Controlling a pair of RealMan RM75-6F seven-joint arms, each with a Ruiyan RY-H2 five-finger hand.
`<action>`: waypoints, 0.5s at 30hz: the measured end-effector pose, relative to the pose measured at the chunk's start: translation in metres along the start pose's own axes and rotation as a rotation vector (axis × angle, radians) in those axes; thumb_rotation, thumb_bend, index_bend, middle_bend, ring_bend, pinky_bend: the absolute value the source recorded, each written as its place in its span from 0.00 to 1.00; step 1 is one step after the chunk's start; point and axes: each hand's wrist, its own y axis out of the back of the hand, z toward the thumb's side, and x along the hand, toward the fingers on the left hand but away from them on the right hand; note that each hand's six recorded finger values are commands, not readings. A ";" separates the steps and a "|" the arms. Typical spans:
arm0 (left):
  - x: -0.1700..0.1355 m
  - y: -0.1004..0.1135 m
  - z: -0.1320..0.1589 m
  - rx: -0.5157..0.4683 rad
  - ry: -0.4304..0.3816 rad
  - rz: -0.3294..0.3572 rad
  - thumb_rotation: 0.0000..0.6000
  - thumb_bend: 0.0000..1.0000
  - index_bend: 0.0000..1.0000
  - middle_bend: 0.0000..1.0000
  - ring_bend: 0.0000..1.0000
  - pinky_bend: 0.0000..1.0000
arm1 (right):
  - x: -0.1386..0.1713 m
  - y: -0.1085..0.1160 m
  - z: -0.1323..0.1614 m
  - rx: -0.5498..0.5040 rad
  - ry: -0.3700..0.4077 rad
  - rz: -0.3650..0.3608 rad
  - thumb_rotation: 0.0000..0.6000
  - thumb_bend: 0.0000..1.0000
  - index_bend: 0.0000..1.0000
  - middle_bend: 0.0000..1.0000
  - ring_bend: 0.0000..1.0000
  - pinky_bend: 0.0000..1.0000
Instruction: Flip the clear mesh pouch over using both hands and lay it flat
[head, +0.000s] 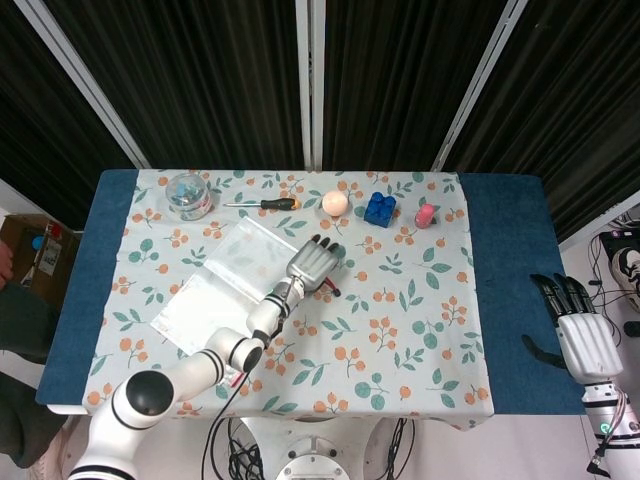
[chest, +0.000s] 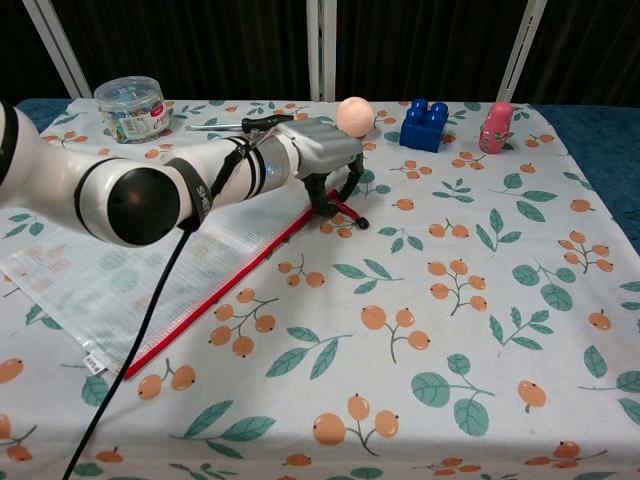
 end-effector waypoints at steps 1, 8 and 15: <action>0.000 -0.001 0.000 0.000 0.001 -0.003 1.00 0.33 0.53 0.15 0.12 0.16 | 0.000 0.000 0.000 -0.001 0.000 0.000 1.00 0.18 0.00 0.10 0.00 0.00; 0.000 -0.002 0.001 -0.012 0.004 0.001 1.00 0.41 0.56 0.16 0.12 0.16 | 0.000 0.000 0.000 0.000 0.003 0.003 1.00 0.18 0.00 0.10 0.00 0.00; -0.005 0.007 0.000 -0.039 0.016 0.077 1.00 0.48 0.63 0.19 0.12 0.16 | -0.002 0.002 0.001 -0.002 0.009 0.000 1.00 0.18 0.00 0.10 0.00 0.00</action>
